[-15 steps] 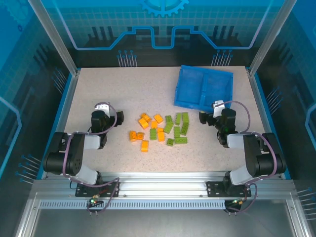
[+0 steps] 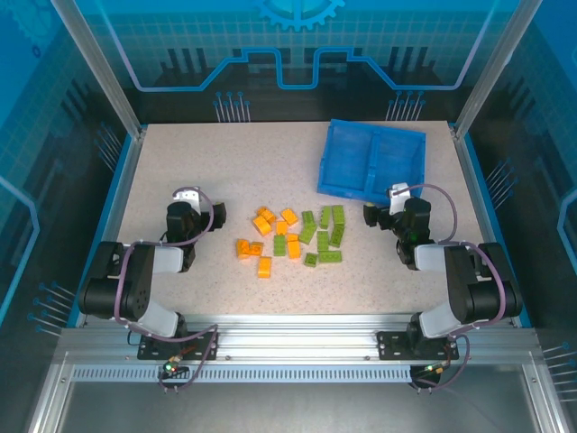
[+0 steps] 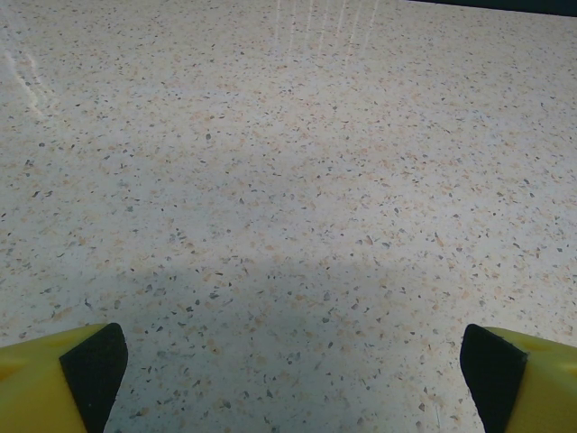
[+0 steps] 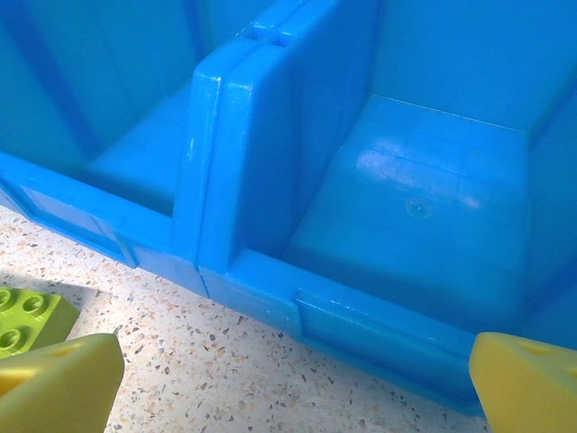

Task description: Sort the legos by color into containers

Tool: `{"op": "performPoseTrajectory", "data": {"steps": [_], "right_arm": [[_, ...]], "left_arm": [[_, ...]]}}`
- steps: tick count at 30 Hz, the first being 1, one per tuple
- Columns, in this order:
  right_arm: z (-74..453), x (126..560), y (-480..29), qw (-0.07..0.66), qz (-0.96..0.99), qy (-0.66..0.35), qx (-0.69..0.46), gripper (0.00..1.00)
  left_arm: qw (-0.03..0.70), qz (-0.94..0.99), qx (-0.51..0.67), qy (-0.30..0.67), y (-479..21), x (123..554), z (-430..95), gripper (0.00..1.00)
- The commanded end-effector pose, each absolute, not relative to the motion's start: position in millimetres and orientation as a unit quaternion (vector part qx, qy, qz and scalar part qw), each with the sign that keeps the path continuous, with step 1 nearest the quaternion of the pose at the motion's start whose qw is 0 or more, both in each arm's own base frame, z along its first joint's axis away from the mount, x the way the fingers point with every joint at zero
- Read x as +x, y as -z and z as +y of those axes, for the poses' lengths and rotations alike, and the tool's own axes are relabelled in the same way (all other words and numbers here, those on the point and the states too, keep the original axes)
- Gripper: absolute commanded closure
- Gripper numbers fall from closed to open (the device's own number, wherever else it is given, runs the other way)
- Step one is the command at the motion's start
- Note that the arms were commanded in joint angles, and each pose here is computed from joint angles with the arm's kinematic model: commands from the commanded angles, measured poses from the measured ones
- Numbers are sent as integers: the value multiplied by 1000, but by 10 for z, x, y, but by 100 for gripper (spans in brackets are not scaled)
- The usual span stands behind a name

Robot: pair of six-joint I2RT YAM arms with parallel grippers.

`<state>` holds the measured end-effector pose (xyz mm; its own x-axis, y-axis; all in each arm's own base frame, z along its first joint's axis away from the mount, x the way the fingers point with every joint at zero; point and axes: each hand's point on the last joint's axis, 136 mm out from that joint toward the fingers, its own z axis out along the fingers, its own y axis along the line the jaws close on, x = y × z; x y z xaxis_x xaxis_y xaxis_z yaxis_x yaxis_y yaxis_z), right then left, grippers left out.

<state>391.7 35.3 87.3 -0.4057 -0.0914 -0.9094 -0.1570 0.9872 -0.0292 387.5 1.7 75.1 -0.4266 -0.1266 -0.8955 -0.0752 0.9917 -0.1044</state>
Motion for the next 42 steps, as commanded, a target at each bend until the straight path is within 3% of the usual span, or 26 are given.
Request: {"op": "performPoseTrajectory", "data": {"steps": [1,9,14,17,21,27,33,42], "right_arm": [[337,3975,-946,549,832,-29,-76,0],[182,3850,-1157,564,825,14,-34,0],[24,3562,-1617,471,875,-16,110,0],[330,3346,-1735,408,902,-94,102,0],[690,3116,-1816,341,929,-133,63,0],[1252,2930,-1504,251,957,-142,16,0],[1624,3050,-937,182,976,-116,36,1],[1857,3272,-410,149,985,-82,42,28]], "left_arm": [[553,832,-45,25,-904,3961,2,1],[552,833,-20,40,-900,3957,-99,1],[580,814,-25,16,-1132,3809,-90,1],[587,809,-10,16,-1513,3646,-235,1],[597,798,17,85,-2158,3324,-591,1],[552,789,140,230,-2725,2658,-1397,1],[456,783,357,225,-2662,2075,-1803,1],[450,762,416,210,-2339,2009,-1844,1]]}}
